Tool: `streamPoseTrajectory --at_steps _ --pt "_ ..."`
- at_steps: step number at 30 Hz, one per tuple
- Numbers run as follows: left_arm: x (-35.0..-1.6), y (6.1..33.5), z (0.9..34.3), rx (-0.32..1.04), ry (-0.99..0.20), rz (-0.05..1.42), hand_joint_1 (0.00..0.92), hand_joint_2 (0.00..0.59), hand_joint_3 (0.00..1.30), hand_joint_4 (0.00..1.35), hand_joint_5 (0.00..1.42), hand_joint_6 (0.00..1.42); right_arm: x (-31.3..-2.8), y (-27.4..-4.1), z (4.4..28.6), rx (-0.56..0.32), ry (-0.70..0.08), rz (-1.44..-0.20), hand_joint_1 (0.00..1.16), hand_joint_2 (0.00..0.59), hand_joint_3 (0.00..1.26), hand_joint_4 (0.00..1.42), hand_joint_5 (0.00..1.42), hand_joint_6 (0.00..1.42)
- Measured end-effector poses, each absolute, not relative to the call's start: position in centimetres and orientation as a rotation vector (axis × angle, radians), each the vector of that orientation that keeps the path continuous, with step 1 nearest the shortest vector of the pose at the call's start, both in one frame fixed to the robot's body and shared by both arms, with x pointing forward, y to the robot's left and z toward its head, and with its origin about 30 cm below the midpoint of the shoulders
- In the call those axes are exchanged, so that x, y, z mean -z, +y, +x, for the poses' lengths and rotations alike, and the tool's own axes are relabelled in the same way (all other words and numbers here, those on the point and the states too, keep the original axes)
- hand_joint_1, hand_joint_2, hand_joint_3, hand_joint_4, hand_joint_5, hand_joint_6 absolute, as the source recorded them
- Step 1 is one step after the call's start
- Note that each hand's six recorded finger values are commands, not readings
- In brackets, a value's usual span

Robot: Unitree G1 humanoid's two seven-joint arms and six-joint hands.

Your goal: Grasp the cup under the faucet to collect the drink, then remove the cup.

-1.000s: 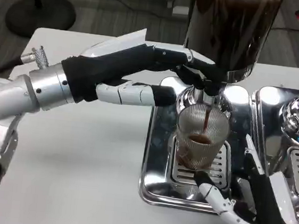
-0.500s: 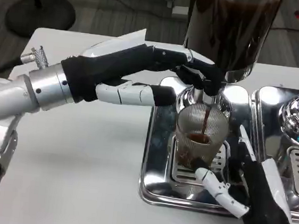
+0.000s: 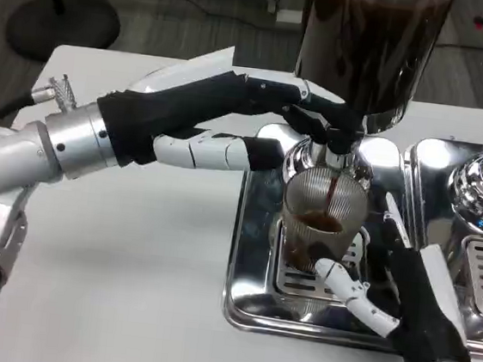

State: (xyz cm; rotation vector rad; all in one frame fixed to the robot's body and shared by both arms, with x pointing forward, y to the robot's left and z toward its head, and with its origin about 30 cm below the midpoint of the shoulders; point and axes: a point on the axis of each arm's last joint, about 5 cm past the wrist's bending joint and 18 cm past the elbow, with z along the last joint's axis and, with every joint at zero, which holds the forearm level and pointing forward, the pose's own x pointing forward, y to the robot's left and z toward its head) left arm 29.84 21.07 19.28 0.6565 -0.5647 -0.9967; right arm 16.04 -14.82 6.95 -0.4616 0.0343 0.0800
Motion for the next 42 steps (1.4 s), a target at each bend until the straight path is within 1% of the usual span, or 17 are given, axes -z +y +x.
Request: streamPoseTrajectory --at_steps 9,20,35,40,42 --pt "-19.3 21.1 29.8 0.995 -0.564 0.657 0.000 0.125 0.29 0.27 0.30 0.31 -7.0 -14.6 17.0 -0.081 0.035 -0.483 0.47 0.194 0.00 0.00 0.00 0.13" --pt "-19.2 21.2 29.8 0.989 -0.561 0.655 0.000 0.129 0.29 0.27 0.30 0.31 -7.0 -14.4 18.1 -0.086 0.036 -0.510 0.52 0.182 0.00 0.00 0.00 0.16" --pt "-19.0 21.2 29.7 0.983 -0.558 0.652 0.000 0.135 0.30 0.27 0.30 0.31 -7.0 -14.3 18.8 -0.106 0.033 -0.519 0.54 0.182 0.00 0.00 0.00 0.18" --pt "-19.0 21.2 29.7 0.983 -0.555 0.651 0.000 0.137 0.30 0.27 0.30 0.31 -7.0 -14.3 18.8 -0.107 0.030 -0.520 0.57 0.175 0.00 0.00 0.01 0.24" --pt "-19.0 21.2 29.7 0.984 -0.552 0.649 0.000 0.136 0.30 0.27 0.29 0.31 -7.1 -14.3 18.9 -0.107 0.028 -0.522 0.56 0.176 0.00 0.00 0.03 0.24"
